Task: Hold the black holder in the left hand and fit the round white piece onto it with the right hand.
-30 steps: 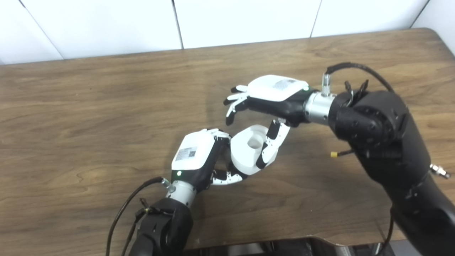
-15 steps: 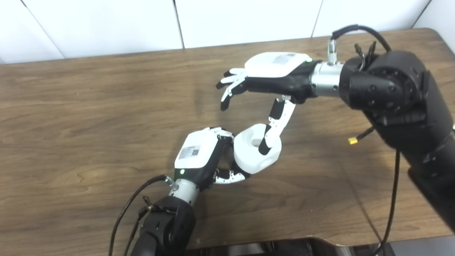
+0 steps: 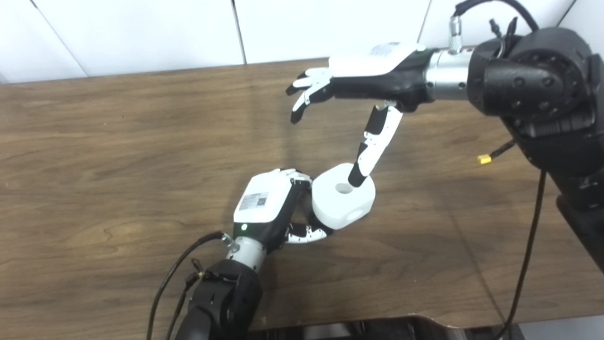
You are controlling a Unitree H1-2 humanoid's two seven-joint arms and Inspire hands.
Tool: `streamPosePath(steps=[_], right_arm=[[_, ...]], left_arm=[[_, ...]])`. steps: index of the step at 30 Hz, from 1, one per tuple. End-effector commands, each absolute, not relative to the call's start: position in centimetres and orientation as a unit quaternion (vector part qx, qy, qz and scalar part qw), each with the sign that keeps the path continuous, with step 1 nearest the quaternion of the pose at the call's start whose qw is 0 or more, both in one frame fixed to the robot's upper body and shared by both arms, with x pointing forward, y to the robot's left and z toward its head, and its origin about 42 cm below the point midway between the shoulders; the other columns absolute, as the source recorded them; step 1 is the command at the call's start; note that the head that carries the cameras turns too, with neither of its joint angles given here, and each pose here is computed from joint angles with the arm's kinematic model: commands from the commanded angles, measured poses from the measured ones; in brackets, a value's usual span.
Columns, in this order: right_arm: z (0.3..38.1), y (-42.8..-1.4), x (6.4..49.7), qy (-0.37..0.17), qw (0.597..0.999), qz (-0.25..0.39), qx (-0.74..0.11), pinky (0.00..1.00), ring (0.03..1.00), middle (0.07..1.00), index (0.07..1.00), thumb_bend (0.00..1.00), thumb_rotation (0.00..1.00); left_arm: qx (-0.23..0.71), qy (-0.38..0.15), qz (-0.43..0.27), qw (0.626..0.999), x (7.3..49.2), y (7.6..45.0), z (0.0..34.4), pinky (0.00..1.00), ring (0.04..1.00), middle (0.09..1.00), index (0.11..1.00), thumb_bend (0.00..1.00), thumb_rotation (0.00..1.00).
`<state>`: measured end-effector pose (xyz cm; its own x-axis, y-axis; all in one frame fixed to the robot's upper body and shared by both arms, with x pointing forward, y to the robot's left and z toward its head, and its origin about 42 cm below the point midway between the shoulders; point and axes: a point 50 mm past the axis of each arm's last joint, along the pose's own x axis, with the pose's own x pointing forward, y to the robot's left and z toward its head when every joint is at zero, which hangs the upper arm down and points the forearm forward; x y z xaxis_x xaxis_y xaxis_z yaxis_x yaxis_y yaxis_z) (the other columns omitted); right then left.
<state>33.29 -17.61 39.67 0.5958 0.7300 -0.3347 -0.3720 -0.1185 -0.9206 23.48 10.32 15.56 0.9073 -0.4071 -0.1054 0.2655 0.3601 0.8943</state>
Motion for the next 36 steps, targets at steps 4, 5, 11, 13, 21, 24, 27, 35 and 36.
streamPosePath(steps=[4,5,11,13,21,24,27,35,36], right_arm=[[40.7,-18.7,33.7,-0.106,0.651,0.432,-0.615,0.88,1.000,0.967,0.826,1.00,0.49],[40.7,-18.7,33.8,-0.105,0.653,0.431,-0.615,0.88,1.000,0.968,0.825,1.00,0.49],[40.8,-18.8,34.1,-0.107,0.656,0.425,-0.614,0.91,1.000,0.968,0.815,1.00,0.51],[40.9,-18.7,34.2,-0.107,0.657,0.423,-0.615,0.92,1.000,0.971,0.815,1.00,0.52],[40.8,-18.9,34.3,-0.108,0.665,0.417,-0.610,0.84,1.000,0.967,0.809,1.00,0.52],[40.6,-19.0,34.4,-0.105,0.668,0.414,-0.610,0.85,1.000,0.968,0.812,1.00,0.53],[40.4,-19.2,34.5,-0.103,0.669,0.412,-0.610,0.86,1.000,0.964,0.814,1.00,0.53],[39.8,-20.6,34.2,-0.099,0.683,0.398,-0.604,0.86,1.000,0.945,0.811,1.00,0.53],[39.7,-21.0,34.1,-0.099,0.689,0.393,-0.601,0.85,1.000,0.940,0.806,1.00,0.53]], left_arm=[[0.567,0.007,-0.249,0.785,23.6,10.8,15.1,0.94,0.893,0.860,0.822,1.00,0.58],[0.573,0.021,-0.257,0.778,23.5,10.9,15.4,0.95,0.900,0.872,0.839,1.00,0.59],[0.597,0.093,-0.299,0.739,23.8,12.0,18.0,0.96,0.947,0.945,0.945,1.00,0.63],[0.601,0.109,-0.305,0.731,23.9,12.7,18.7,0.96,0.949,0.948,0.956,1.00,0.61],[0.620,0.156,-0.302,0.707,24.3,16.2,20.1,0.97,0.966,0.963,0.984,1.00,0.57],[0.616,0.148,-0.276,0.723,24.4,17.8,20.7,0.95,0.950,0.947,0.972,1.00,0.55],[0.615,0.148,-0.248,0.734,24.6,18.9,21.3,0.98,0.961,0.953,0.979,1.00,0.55],[0.583,0.104,-0.142,0.793,24.3,22.2,21.9,0.89,0.950,0.946,0.979,1.00,0.57],[0.576,0.095,-0.130,0.802,24.2,22.5,21.9,0.87,0.941,0.939,0.972,1.00,0.55]])
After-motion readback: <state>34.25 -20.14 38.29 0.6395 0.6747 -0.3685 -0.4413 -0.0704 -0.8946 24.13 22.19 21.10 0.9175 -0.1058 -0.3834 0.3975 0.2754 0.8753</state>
